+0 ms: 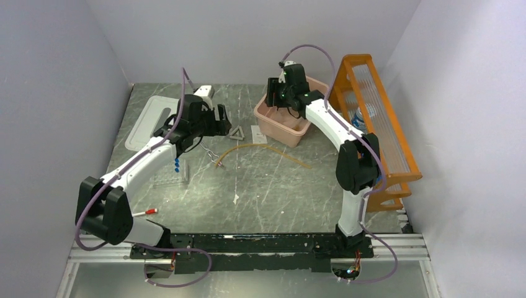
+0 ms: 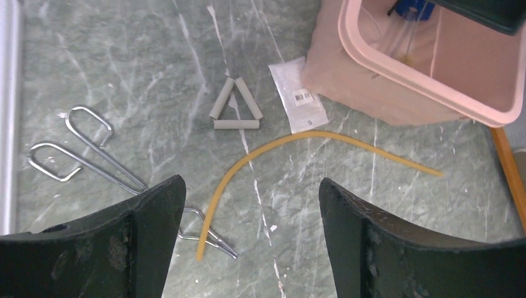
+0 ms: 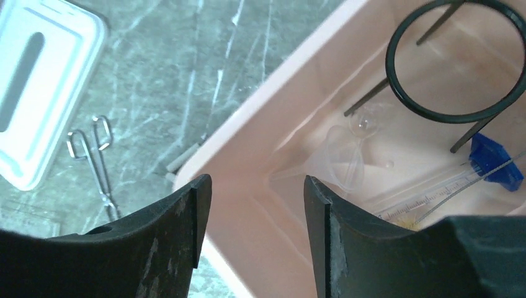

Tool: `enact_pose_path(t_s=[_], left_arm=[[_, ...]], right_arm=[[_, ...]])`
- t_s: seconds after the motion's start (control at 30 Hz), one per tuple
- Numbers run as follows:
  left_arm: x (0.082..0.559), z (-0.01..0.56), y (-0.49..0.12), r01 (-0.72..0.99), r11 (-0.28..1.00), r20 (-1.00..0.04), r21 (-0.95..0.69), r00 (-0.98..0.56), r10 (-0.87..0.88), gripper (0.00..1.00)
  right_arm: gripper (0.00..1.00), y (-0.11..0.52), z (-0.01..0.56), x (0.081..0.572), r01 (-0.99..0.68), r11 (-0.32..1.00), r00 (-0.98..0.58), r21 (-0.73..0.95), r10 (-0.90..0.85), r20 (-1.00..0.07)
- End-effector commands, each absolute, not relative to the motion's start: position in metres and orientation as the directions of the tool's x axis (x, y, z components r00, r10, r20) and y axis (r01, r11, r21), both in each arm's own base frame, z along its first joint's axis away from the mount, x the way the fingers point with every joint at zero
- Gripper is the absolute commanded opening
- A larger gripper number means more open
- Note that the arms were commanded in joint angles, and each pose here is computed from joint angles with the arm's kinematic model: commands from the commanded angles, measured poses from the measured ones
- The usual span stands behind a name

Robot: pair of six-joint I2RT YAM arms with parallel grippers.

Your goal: Organize the chemistry lab equipment

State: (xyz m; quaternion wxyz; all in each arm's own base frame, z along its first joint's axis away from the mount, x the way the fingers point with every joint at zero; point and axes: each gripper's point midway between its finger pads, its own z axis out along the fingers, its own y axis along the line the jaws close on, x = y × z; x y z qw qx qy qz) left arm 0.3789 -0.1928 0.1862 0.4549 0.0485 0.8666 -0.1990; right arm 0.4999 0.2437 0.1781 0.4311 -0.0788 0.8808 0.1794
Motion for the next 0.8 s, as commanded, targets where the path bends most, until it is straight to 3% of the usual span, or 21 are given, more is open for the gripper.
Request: enact_pose_path(t_s=[0.0,0.23,0.43,0.63,0.77], left_arm=[[0.38,0.201,-0.17,0.161,0.949,-0.838,-0.271,-0.525,-0.15,0.82],[0.379,0.205,-0.137,-0.022,0.974,-0.841,-0.227,-0.501,-0.207,0.78],[0.368,0.228,-0.104,-0.143,0.968,-0.879,-0.205,-0.408,-0.246,0.71],[0.364,0.229,-0.095,-0.18,0.964,-0.881,-0.193,-0.401,-0.252,0.76],[0.364,0.223,-0.09,-0.215,0.963,-0.871,-0.164,-0.426,-0.243,0.78]], right_arm=[[0.6,0.266,0.227,0.493,-0.368,0.901,-0.519,0.23,0.006,-0.855],[0.54,0.338,0.212,0.473,-0.469,0.879,-0.453,0.086,-0.156,-0.878],[0.3,0.372,0.16,0.472,-0.482,0.876,-0.486,0.003,-0.264,-0.833],[0.44,0.384,0.112,0.475,-0.475,0.876,-0.523,-0.079,-0.354,-0.775],[0.48,0.391,0.079,0.462,-0.571,0.813,-0.53,-0.109,-0.467,-0.707]])
